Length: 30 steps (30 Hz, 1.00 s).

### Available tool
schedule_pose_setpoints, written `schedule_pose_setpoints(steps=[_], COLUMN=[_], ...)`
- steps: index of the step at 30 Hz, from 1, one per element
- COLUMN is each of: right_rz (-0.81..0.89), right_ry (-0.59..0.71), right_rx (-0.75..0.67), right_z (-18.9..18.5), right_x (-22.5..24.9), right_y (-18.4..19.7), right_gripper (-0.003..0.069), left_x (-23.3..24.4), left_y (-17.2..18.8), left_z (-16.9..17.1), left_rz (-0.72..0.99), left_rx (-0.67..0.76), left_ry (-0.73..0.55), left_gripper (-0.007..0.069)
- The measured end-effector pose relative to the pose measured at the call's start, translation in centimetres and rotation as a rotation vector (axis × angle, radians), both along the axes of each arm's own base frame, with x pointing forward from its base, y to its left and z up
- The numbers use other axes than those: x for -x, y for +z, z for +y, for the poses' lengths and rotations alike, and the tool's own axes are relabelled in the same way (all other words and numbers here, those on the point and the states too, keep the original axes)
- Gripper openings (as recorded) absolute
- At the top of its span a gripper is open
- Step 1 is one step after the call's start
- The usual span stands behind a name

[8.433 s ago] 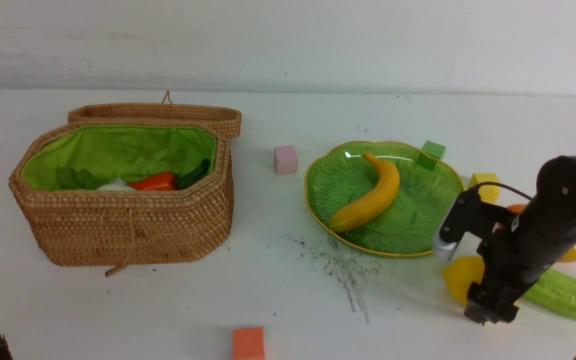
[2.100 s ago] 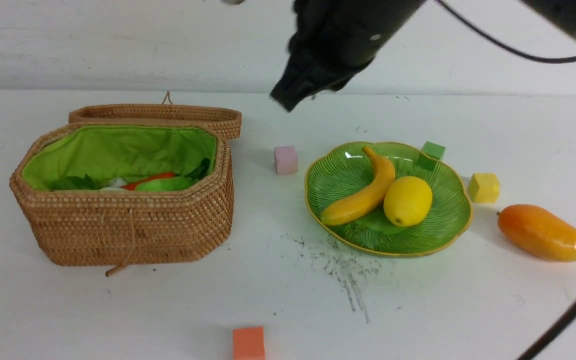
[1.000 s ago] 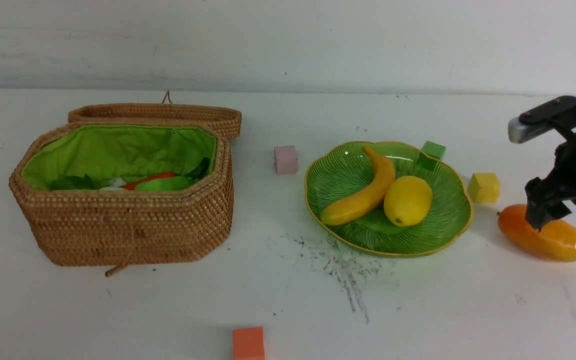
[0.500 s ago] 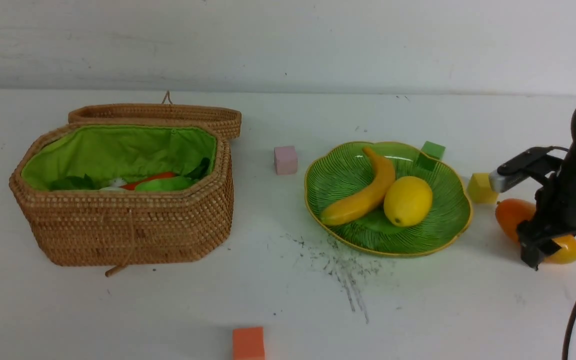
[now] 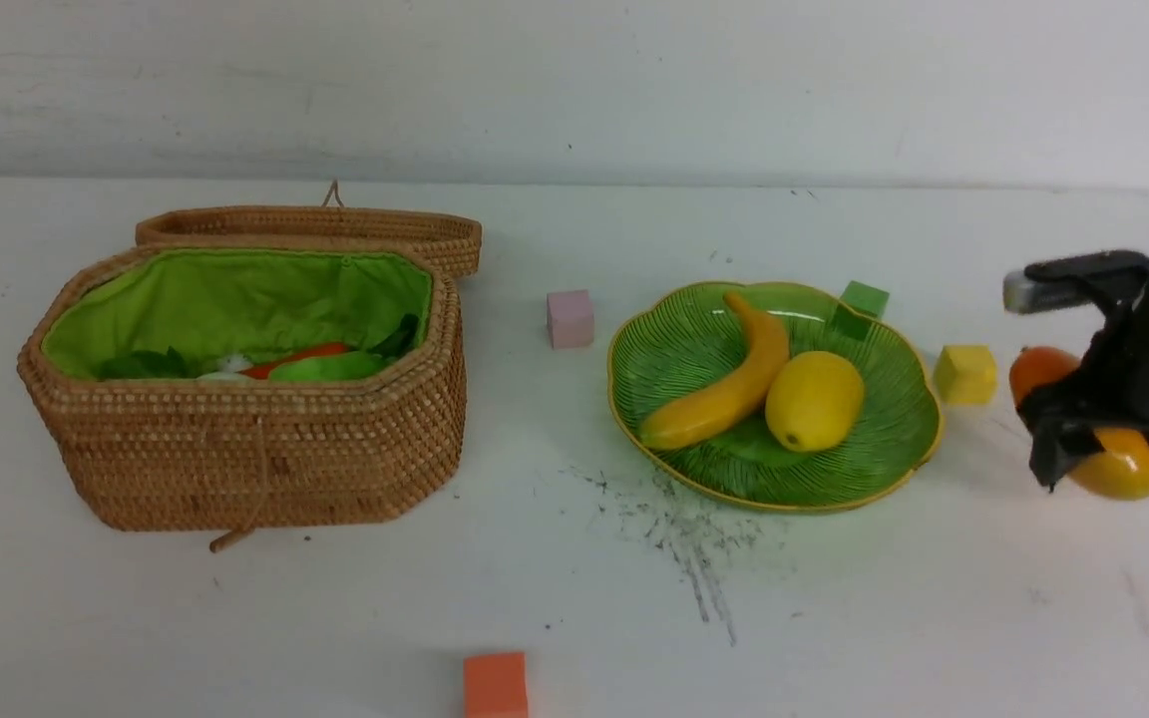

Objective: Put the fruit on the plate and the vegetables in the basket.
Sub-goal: Use the right arm to grab a mango and put it into the right plate

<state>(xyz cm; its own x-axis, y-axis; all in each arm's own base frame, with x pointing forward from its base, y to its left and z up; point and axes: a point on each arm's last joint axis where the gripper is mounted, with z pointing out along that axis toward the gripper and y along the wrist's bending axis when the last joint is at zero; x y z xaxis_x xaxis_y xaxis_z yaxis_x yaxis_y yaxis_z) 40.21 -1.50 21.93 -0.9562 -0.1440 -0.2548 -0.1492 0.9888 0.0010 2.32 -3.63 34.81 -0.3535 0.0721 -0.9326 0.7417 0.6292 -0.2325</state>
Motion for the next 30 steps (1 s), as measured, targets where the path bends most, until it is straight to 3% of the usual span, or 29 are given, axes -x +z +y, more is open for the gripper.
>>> schedule_pose_setpoints(steps=[2,3,6,15,17,23,27,30], right_rz=[-0.081,-0.087,-0.171,-0.306,-0.319,-0.309,-0.313,-0.301], right_ry=[-0.032,-0.029,0.014,0.125,0.134,0.145,0.167,0.192], right_rx=[-0.100,-0.101,-0.245,-0.292,-0.292,-0.275,-0.246,-0.229], right_z=[2.6,2.7,7.6,15.1,16.0,16.5,16.3,15.9], right_x=[0.8,0.8,1.4,-0.1,-0.4,-0.8,-0.6,0.4], right_y=[3.2,3.4,5.7,3.1,2.2,0.8,1.1,2.9], right_gripper=[0.0550,0.0550,0.0550,0.0550,0.0559,0.0674,0.0671,0.0625], left_x=[-0.1,-0.1,-0.2,-0.2,-0.2,-0.2,-0.2,-0.2], left_y=[0.0,0.1,0.2,0.3,0.3,0.3,0.3,0.3], left_z=[0.1,0.1,0.1,0.1,0.1,0.1,0.1,0.1], left_rz=[-0.016,-0.016,-0.033,-0.041,-0.041,-0.041,-0.041,-0.043], left_rx=[-0.005,-0.004,0.004,0.008,0.008,0.008,0.008,0.007], left_ry=[0.008,0.008,0.013,0.015,0.015,0.015,0.015,0.016], left_gripper=[0.0039,0.0039,0.0039,0.0049,0.0050,0.0050,0.0050,0.0050])
